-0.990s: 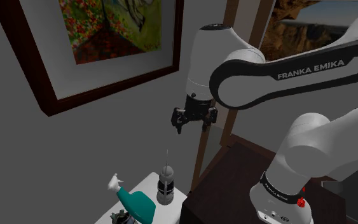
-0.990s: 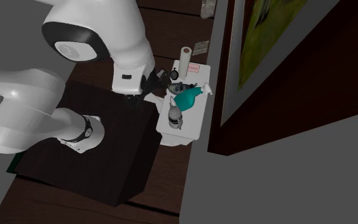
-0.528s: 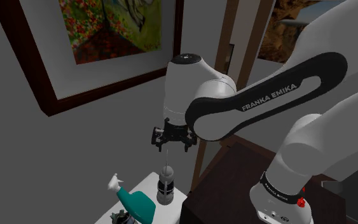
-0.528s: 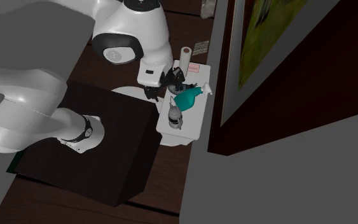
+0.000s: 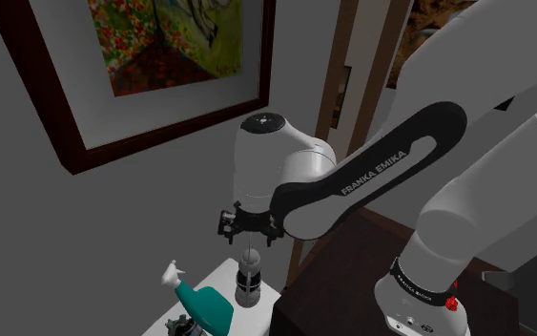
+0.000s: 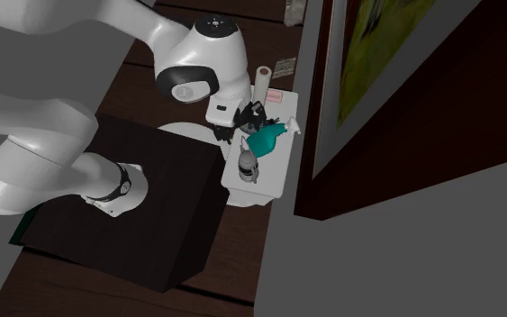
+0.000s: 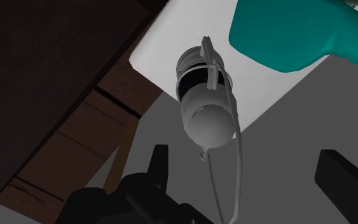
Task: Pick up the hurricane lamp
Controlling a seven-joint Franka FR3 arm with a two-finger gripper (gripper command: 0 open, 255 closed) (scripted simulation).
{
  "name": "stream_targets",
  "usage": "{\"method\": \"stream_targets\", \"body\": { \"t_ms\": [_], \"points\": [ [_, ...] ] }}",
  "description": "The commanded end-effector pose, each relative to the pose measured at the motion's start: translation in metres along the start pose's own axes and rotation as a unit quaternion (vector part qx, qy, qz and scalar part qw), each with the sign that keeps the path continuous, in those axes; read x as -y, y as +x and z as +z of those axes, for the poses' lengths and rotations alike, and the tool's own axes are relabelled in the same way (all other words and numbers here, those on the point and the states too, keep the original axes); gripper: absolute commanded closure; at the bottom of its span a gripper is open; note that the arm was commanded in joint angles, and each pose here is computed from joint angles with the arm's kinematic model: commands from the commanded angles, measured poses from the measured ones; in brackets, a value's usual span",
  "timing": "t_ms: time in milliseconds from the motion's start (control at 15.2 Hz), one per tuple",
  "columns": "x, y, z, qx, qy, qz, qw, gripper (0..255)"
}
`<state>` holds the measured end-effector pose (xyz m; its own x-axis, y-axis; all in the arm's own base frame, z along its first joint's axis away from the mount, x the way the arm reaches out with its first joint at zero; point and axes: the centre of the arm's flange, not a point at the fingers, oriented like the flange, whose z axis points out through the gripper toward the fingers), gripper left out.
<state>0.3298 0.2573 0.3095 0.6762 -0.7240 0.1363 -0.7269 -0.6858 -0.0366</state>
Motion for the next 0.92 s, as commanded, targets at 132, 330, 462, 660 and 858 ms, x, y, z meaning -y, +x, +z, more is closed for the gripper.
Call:
{"method": "stream_targets", "body": {
  "t_ms": [132, 330, 462, 660, 858],
  "points": [
    [-0.0003, -0.0030, 0.0136, 0.000, 0.001, 0.000, 1.0000, 0],
    [-0.0009, -0.0031, 0.0126, 0.000, 0.001, 0.000, 1.0000, 255],
    [-0.0009, -0.0031, 0.0126, 0.000, 0.001, 0.000, 1.0000, 255],
    [-0.0009, -0.0031, 0.0126, 0.000, 0.001, 0.000, 1.0000, 255],
    [-0.0001, -0.0023, 0.0084, 0.000, 0.001, 0.000, 1.0000, 255]
  ]
}}
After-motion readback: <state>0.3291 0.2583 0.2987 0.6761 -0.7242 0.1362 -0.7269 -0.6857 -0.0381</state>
